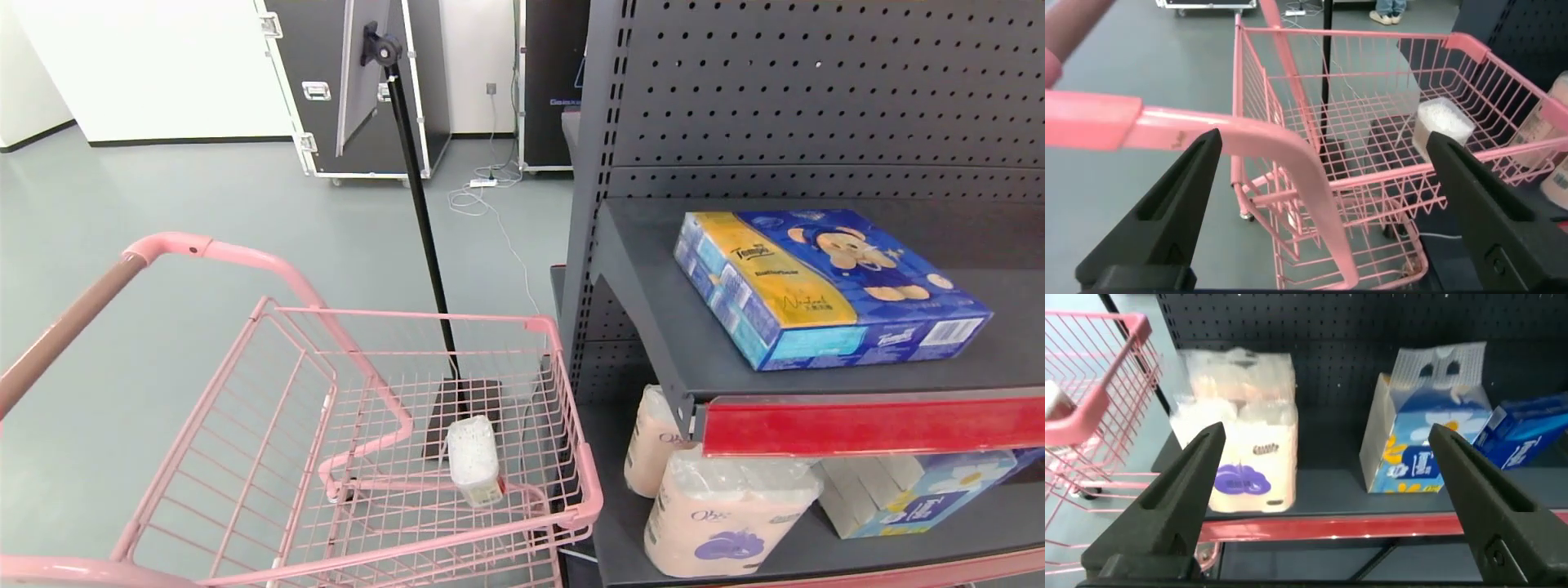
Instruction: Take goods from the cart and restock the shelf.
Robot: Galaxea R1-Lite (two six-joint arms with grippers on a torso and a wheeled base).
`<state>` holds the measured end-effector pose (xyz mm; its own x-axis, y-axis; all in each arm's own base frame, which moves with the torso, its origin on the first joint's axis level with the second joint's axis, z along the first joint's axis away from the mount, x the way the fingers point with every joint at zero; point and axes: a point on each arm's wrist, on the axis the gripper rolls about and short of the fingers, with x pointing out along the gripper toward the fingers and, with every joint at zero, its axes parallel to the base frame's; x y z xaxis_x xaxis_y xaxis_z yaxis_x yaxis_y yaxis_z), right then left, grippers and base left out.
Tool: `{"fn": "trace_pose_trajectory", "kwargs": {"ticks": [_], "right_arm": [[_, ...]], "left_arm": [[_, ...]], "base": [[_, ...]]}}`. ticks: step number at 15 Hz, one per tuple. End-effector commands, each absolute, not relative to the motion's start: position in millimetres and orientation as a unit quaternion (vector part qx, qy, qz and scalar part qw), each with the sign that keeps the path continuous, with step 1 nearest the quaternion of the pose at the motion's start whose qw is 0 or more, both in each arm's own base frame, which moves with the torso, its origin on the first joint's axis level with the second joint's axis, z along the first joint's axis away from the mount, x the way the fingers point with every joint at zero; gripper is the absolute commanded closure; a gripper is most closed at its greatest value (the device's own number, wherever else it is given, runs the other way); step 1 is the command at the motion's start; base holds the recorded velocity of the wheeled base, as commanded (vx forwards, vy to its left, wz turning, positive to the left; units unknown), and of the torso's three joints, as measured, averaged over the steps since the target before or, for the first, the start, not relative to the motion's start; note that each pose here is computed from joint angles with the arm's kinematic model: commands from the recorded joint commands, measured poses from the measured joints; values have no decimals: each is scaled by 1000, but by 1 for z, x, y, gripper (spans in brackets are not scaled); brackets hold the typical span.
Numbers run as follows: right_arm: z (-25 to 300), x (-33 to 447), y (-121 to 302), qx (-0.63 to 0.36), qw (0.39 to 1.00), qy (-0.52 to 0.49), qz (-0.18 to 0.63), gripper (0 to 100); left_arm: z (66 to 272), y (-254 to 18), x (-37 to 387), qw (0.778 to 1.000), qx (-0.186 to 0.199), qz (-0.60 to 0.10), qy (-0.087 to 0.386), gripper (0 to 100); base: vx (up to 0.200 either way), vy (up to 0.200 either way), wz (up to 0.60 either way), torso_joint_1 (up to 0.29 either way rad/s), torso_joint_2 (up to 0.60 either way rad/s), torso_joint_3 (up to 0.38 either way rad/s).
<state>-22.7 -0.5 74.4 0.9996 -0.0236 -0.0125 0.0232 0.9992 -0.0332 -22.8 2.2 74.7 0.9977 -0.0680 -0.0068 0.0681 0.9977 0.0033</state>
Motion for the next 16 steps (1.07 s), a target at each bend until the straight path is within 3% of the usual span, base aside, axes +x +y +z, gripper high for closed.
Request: {"fn": "trace_pose_trajectory", "kwargs": {"ticks": [1,6,14,15,16], "right_arm": [[74,-23,0,-18,1000,6,-12,0],[74,-23,0,-17,1000,6,-12,0],[74,-23,0,-15,1000,6,-12,0],[74,-23,0,-15,1000,6,-12,0],[74,-23,0,-15,1000,6,-12,0]], "left_arm": [[75,2,-23,999,2,-34,4,0],[75,2,-23,999,2,-35,4,0],[77,2,-23,999,11,-48,-2,0],[109,3,-33,996,-3,-50,-68,0],[163,4,-39,993,-37,-64,-93,0]], "base": [[0,0,0,-134,525,383],[0,0,0,-117,480,368],[0,0,0,-10,53,39],[0,0,0,0,0,0],[0,0,0,0,0,0]]}}
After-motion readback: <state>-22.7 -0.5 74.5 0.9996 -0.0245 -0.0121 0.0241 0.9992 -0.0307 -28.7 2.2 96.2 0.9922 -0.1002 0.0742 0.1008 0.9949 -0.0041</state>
